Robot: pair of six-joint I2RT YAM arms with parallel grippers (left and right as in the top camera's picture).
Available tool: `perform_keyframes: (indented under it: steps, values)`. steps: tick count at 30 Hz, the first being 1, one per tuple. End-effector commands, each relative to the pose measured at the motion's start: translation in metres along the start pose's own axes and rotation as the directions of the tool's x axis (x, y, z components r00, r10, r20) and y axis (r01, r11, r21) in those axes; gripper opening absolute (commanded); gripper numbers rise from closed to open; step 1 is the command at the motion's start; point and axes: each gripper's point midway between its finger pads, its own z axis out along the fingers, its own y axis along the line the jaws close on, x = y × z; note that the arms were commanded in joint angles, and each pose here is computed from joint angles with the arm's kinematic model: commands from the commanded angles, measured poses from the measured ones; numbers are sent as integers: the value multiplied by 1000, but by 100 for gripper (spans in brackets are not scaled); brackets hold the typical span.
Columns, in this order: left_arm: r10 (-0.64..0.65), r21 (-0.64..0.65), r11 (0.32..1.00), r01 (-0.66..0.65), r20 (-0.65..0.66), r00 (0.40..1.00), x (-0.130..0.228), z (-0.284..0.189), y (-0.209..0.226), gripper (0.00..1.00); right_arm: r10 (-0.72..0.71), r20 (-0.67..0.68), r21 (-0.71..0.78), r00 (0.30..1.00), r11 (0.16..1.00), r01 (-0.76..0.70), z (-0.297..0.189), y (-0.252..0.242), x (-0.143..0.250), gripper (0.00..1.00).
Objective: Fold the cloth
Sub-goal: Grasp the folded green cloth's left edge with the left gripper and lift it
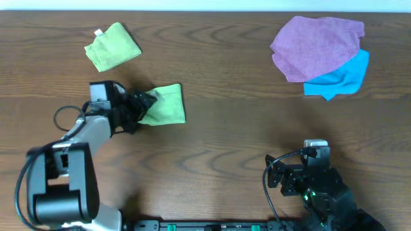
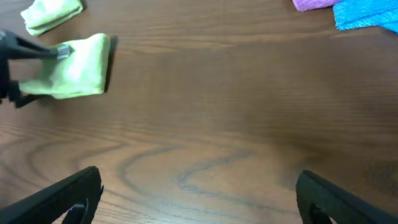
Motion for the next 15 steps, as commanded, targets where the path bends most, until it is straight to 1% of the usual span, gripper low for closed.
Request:
perform_keyframes:
  steps: [1,3,4,7,9,11,12,15]
  values:
    - [-25,-67,998,23,-33,999,14,20,22,43,19,9,21,1000,1000,-19,0,-5,-1,99]
    - [-21,-58,998,18,-38,999,14,25,21,18,19,9,21,1000,1000,-19,0,-5,-1,99]
    - [-20,-55,998,17,-38,999,14,26,21,6,19,9,21,1000,1000,-19,0,-5,-1,99]
    - [-3,-30,1000,2,-27,1000,11,26,14,6,19,9,21,1000,1000,-19,0,-5,-1,99]
    - [24,30,999,-24,-20,1000,5,25,-1,6,19,9,21,1000,1000,-19,0,-5,-1,99]
    - [58,97,994,-56,-13,998,-2,23,-21,6,19,9,21,1000,1000,-19,0,-5,-1,99]
    - [85,146,986,-84,-4,996,-9,18,-42,6,19,9,21,1000,1000,-19,0,-5,-1,99]
    - [123,199,972,-127,33,992,-25,4,-77,6,19,9,21,1000,1000,-19,0,-5,-1,99]
